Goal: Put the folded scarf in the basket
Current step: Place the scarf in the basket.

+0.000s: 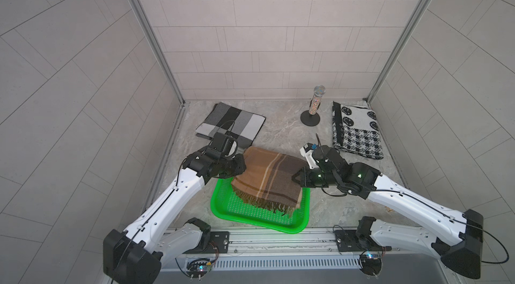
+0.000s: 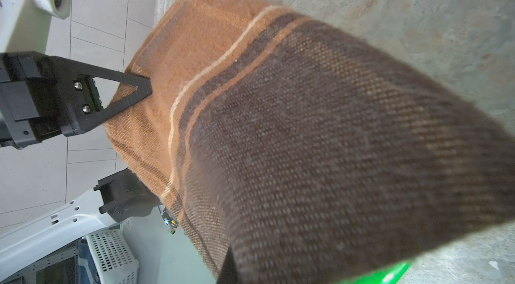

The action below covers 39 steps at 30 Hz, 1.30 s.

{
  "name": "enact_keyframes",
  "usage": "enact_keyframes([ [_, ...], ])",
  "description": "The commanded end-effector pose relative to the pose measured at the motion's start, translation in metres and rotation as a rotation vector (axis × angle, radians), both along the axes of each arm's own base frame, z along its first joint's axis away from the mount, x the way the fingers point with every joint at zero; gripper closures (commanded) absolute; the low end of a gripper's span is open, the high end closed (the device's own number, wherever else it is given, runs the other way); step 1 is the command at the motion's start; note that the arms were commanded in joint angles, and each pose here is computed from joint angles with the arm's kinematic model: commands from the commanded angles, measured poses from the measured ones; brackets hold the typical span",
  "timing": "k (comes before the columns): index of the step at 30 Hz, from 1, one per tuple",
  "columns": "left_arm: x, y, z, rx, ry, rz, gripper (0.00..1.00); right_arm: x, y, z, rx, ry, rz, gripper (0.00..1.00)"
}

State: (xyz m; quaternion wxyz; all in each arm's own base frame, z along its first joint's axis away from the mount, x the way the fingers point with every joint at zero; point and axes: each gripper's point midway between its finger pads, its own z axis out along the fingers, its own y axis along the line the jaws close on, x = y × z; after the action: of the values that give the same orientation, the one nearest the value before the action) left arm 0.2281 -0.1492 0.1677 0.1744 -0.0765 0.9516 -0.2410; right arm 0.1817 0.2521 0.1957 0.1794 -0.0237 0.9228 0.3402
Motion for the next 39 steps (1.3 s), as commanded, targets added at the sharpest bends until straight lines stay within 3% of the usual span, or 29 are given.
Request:
enact_keyframes([
  [1, -0.002, 0.049, -0.014, 0.193, -0.009, 0.145, 1.0, -0.01, -0.023, -0.016, -0.094, 0.034, -0.041, 1.0],
  [15, -0.013, 0.079, -0.069, 0.356, 0.061, 0.218, 1.0, -0.023, -0.016, -0.081, -0.17, 0.157, 0.0, 1.0],
  [21, -0.01, 0.084, -0.09, 0.406, 0.103, 0.232, 1.0, -0.024, -0.023, -0.113, -0.27, 0.199, 0.014, 1.0],
  [30, -0.022, 0.096, -0.088, 0.437, 0.096, 0.261, 1.0, -0.031, -0.032, -0.137, -0.341, 0.25, 0.02, 1.0],
  [39, -0.031, 0.097, -0.104, 0.44, 0.168, 0.296, 1.0, -0.038, -0.041, -0.152, -0.401, 0.288, 0.03, 1.0],
])
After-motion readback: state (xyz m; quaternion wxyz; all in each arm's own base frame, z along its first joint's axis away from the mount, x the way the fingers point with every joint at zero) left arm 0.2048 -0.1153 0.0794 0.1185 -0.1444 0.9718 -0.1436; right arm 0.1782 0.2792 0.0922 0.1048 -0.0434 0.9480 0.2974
